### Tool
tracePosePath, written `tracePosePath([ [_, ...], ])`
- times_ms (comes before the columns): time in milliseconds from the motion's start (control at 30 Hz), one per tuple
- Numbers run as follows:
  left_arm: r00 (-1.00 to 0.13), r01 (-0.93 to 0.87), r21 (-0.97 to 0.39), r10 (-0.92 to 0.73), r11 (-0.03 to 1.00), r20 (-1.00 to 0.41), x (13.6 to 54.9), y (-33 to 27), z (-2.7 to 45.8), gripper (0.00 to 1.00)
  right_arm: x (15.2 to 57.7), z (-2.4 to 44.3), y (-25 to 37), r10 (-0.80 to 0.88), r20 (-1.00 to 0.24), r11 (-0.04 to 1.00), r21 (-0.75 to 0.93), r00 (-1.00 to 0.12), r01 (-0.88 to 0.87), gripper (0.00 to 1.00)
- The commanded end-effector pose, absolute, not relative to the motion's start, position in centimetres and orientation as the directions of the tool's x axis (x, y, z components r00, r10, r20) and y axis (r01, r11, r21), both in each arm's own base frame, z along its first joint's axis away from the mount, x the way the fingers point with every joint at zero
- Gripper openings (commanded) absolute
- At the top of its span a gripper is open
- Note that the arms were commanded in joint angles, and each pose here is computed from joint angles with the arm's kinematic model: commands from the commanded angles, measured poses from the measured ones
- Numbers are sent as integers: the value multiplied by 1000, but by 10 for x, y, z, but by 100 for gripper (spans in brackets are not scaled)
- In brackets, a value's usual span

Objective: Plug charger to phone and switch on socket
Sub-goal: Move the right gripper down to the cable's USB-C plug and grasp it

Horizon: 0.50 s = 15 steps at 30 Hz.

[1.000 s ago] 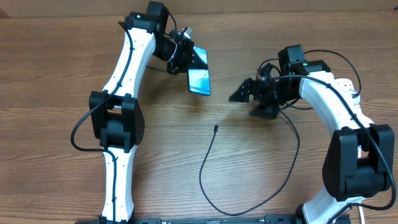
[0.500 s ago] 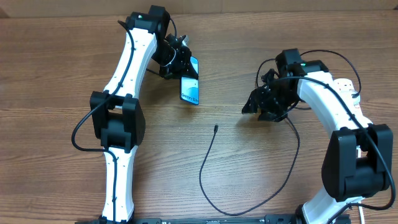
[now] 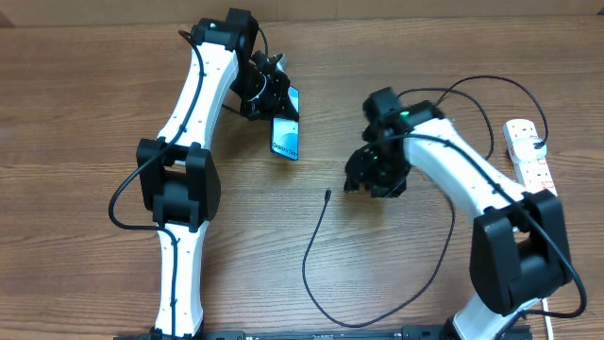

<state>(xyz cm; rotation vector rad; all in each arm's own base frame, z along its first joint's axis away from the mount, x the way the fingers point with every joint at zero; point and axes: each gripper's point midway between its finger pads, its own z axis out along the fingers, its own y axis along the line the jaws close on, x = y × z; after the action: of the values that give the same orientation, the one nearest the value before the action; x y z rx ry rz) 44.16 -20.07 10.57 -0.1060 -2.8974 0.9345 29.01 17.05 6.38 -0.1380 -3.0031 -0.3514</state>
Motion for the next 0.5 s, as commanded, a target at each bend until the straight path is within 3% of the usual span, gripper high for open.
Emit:
tracePosePath([
  [0,-992,94,-602,122,793,6,443,-206,127,4,294,59,168,140,67,982,119,-988,147,57],
  [233,-992,94,-602,122,793,6,443,-206,127,4,288,58,189,158,43,981,111,-987,162,60],
  [467,-992,87,-604,122,792,17,441,-206,127,4,289,52,205,186,13,973,134,-982,186,56],
])
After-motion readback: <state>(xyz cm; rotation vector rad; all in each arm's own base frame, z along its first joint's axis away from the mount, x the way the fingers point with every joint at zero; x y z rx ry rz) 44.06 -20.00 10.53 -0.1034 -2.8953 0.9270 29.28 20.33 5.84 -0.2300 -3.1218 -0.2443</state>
